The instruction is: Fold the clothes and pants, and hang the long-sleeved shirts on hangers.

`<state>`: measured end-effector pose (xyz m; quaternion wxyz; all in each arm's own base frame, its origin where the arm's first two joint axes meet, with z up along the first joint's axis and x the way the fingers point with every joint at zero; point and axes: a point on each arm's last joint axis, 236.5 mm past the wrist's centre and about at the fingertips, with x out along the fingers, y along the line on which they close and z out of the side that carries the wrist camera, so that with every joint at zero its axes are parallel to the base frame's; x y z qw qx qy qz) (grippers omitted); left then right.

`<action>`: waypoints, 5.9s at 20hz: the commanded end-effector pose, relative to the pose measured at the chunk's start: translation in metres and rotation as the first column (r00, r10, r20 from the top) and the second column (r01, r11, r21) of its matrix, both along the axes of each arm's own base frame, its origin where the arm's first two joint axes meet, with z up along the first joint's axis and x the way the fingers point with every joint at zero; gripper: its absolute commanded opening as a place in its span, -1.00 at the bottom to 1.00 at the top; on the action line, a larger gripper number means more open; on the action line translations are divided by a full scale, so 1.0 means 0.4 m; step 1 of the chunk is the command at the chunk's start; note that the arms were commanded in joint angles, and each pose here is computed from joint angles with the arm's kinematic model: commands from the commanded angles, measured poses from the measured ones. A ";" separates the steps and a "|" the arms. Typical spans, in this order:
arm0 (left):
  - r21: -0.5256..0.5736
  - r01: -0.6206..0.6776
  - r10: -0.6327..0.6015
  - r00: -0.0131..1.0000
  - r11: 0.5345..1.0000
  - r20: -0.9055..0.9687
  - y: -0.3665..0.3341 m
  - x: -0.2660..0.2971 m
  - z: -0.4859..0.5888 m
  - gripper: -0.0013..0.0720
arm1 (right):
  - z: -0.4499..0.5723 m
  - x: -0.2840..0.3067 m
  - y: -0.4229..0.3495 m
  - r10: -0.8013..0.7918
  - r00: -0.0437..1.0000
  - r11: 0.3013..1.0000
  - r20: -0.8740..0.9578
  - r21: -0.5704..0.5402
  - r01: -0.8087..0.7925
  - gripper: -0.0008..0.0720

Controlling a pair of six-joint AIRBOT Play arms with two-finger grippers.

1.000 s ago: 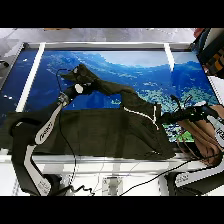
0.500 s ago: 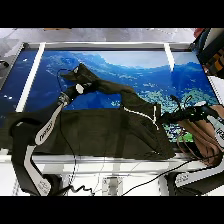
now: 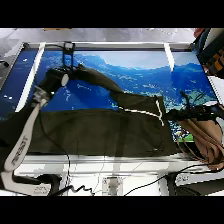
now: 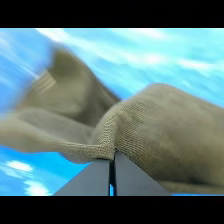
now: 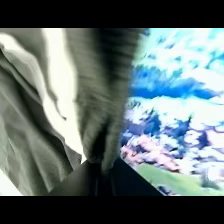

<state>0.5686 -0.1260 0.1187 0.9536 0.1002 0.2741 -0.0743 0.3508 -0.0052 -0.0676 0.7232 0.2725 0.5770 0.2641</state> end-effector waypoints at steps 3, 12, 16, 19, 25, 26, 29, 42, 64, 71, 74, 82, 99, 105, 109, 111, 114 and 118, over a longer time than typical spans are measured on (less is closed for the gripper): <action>0.187 -0.019 -0.008 0.990 0.982 0.141 0.106 -0.054 0.208 -0.91 | 0.041 0.009 -0.115 -0.126 0.990 0.990 0.063 -0.053 0.129 -0.90; 0.390 0.035 0.154 0.884 0.920 -0.442 0.249 -0.289 -0.055 -0.91 | 0.036 -0.005 -0.141 -0.142 0.989 0.988 0.051 -0.059 0.145 -0.89; 0.265 0.357 -0.034 0.649 0.896 -0.760 0.170 -0.432 -0.212 -0.91 | 0.031 -0.009 -0.145 -0.136 0.990 0.988 0.047 -0.071 0.139 -0.89; 0.254 0.332 -0.060 0.704 0.909 -0.707 0.143 -0.362 -0.246 0.28 | 0.031 -0.010 -0.145 -0.135 0.990 0.988 0.047 -0.072 0.138 -0.89; 0.395 0.172 0.067 0.851 0.902 -0.521 0.315 -0.285 -0.104 0.32 | 0.022 -0.011 -0.155 -0.133 0.990 0.986 0.048 -0.096 0.137 -0.89; 0.358 0.102 0.085 0.879 0.928 -0.470 0.353 -0.279 -0.060 0.32 | 0.021 -0.010 -0.156 -0.134 0.990 0.986 0.048 -0.097 0.138 -0.89; 0.112 -0.102 0.141 0.892 0.988 -0.430 0.470 -0.332 -0.010 0.32 | 0.021 -0.010 -0.156 -0.134 0.990 0.986 0.049 -0.098 0.139 -0.89; -0.346 -0.498 0.131 0.698 0.795 -0.704 0.554 -0.459 -0.512 0.92 | 0.023 -0.013 -0.153 -0.131 0.990 0.987 0.045 -0.092 0.134 -0.89; 0.047 -0.393 0.393 0.919 0.918 0.011 0.800 -0.138 0.192 -0.91 | 0.047 0.022 -0.144 -0.175 0.981 0.983 0.084 -0.044 0.179 -0.89; 0.231 -0.463 0.469 0.883 0.856 0.031 0.922 -0.198 0.243 -0.91 | 0.047 0.042 -0.157 -0.205 0.973 0.976 0.106 -0.054 0.212 -0.89; 0.237 -0.481 0.517 0.847 0.844 -0.121 0.963 -0.245 0.137 -0.91 | 0.047 0.042 -0.157 -0.206 0.973 0.976 0.106 -0.054 0.212 -0.89; 0.258 -0.468 0.529 0.669 0.845 -0.521 1.008 -0.359 -0.181 -0.91 | 0.051 0.046 -0.154 -0.214 0.971 0.975 0.108 -0.043 0.219 -0.89; 0.203 -0.517 0.552 0.733 0.832 -0.397 0.999 -0.258 -0.189 -0.91 | 0.065 0.143 -0.220 -0.366 0.905 0.921 0.217 -0.056 0.385 -0.89; 0.199 -0.559 0.545 0.565 0.805 -0.619 0.996 -0.360 -0.439 0.52 | 0.063 0.157 -0.177 -0.327 0.918 0.935 0.223 -0.065 0.349 -0.89; 0.186 -0.593 0.581 0.593 0.784 -0.558 1.020 -0.342 -0.378 0.50 | 0.062 0.165 -0.162 -0.315 0.921 0.938 0.229 -0.071 0.338 -0.89; 0.193 -0.603 0.589 0.575 0.774 -0.568 1.046 -0.374 -0.368 0.48 | 0.062 0.164 -0.162 -0.315 0.921 0.938 0.228 -0.071 0.338 -0.89; 0.158 -0.507 0.474 0.590 0.848 -0.653 1.050 -0.436 -0.396 0.48 | 0.062 0.164 -0.162 -0.331 0.919 0.934 0.215 -0.063 0.351 -0.89; 0.001 -0.470 0.365 0.684 0.883 -0.632 1.056 -0.423 -0.413 0.48 | 0.062 0.165 -0.163 -0.336 0.917 0.932 0.213 -0.062 0.356 -0.89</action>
